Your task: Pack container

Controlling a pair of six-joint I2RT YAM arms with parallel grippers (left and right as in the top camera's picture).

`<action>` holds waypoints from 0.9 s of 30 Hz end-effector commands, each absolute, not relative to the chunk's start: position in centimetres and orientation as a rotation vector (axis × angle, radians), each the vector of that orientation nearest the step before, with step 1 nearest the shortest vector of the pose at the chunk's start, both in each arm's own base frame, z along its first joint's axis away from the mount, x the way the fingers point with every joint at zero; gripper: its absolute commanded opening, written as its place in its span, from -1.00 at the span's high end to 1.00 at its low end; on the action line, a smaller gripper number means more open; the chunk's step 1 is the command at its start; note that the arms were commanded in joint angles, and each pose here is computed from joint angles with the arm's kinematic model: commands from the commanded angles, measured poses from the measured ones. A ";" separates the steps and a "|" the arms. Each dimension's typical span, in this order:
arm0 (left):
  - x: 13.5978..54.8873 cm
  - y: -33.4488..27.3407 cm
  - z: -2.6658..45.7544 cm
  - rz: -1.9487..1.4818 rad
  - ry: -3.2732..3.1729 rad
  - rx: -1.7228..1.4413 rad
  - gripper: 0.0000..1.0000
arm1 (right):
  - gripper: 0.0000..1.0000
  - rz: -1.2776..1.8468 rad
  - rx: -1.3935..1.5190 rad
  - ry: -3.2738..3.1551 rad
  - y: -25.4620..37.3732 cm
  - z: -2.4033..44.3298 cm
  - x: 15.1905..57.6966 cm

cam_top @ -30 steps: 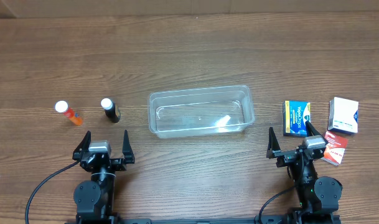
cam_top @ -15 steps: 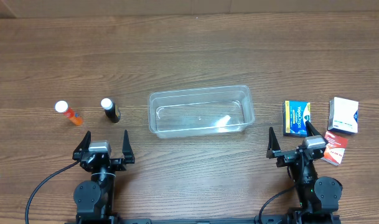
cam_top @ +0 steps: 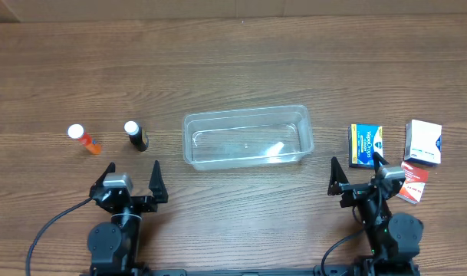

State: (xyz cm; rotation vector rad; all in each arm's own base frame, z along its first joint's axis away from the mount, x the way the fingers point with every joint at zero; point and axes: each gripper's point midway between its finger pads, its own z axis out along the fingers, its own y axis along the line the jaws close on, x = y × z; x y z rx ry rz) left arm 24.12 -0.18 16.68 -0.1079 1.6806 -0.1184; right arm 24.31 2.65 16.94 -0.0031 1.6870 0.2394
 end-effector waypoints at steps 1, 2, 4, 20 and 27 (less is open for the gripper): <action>23.5 -0.3 22.2 -0.146 1.634 -0.119 -1.00 | -1.00 0.251 0.033 1.680 2.4 21.3 24.5; 23.5 -0.3 22.6 -0.145 1.653 -0.121 -1.00 | -1.00 0.258 0.044 1.706 2.4 21.6 24.7; 23.9 -0.1 23.3 -0.136 1.713 -0.134 -1.00 | -1.00 0.261 0.055 1.778 2.5 22.2 25.3; 29.1 -0.5 24.2 -0.129 2.551 -0.186 -1.00 | -1.00 0.246 0.124 2.542 2.4 22.1 30.1; 29.3 -0.5 22.2 -0.117 2.775 -0.182 -1.00 | -1.00 0.245 0.138 2.625 2.4 20.6 30.9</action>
